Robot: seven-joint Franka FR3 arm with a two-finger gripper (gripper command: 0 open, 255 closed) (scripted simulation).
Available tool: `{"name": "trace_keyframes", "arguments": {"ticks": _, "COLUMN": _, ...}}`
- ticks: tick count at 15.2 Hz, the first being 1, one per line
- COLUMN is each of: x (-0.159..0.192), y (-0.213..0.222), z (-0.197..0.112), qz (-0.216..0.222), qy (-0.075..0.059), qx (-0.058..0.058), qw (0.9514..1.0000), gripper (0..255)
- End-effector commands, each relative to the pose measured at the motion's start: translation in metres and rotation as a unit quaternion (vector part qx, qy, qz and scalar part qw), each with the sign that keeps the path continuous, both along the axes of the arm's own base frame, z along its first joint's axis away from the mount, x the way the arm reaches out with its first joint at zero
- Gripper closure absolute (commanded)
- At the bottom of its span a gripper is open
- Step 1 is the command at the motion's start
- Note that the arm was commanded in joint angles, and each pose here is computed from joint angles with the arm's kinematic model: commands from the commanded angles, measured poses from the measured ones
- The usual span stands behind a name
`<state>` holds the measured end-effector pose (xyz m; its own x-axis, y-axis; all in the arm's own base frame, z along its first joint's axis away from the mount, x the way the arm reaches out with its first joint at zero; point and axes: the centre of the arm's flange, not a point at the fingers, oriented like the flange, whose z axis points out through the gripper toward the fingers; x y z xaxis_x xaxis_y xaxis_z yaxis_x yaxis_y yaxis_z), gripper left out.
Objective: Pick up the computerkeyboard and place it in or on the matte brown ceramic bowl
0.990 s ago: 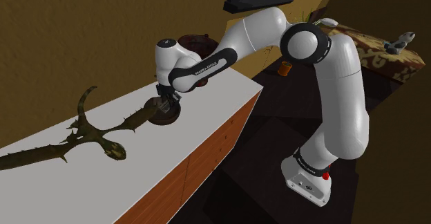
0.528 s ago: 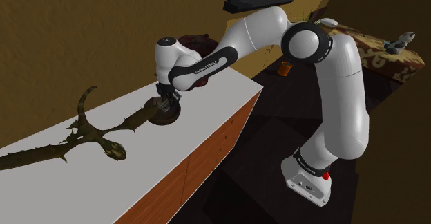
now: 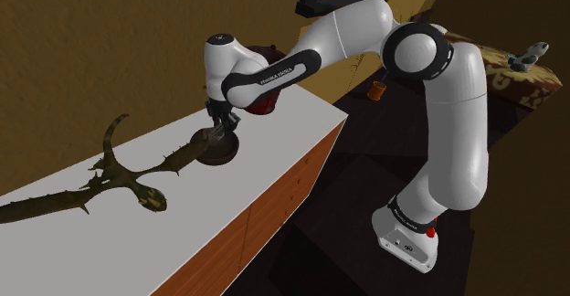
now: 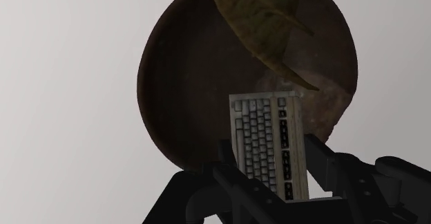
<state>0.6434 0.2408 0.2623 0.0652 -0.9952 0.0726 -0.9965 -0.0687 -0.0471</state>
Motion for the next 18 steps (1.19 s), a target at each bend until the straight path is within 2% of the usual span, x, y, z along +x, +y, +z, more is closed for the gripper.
{"name": "trace_keyframes", "arguments": {"ticks": 1, "x": 0.000, "y": -0.001, "z": 0.010, "qz": 0.000, "qy": 0.000, "qx": 0.000, "qw": 1.0000, "gripper": 255}}
{"name": "trace_keyframes", "arguments": {"ticks": 10, "x": 0.000, "y": -0.001, "z": 0.056, "qz": 0.000, "qy": 0.000, "qx": 0.000, "qw": 1.0000, "gripper": 255}}
{"name": "trace_keyframes", "arguments": {"ticks": 14, "x": -0.005, "y": 0.050, "z": 0.062, "qz": 0.000, "qy": 0.000, "qx": 0.000, "qw": 1.0000, "gripper": 255}}
{"name": "trace_keyframes", "arguments": {"ticks": 18, "x": -0.005, "y": 0.050, "z": 0.040, "qz": 0.000, "qy": 0.000, "qx": 0.000, "qw": 1.0000, "gripper": 255}}
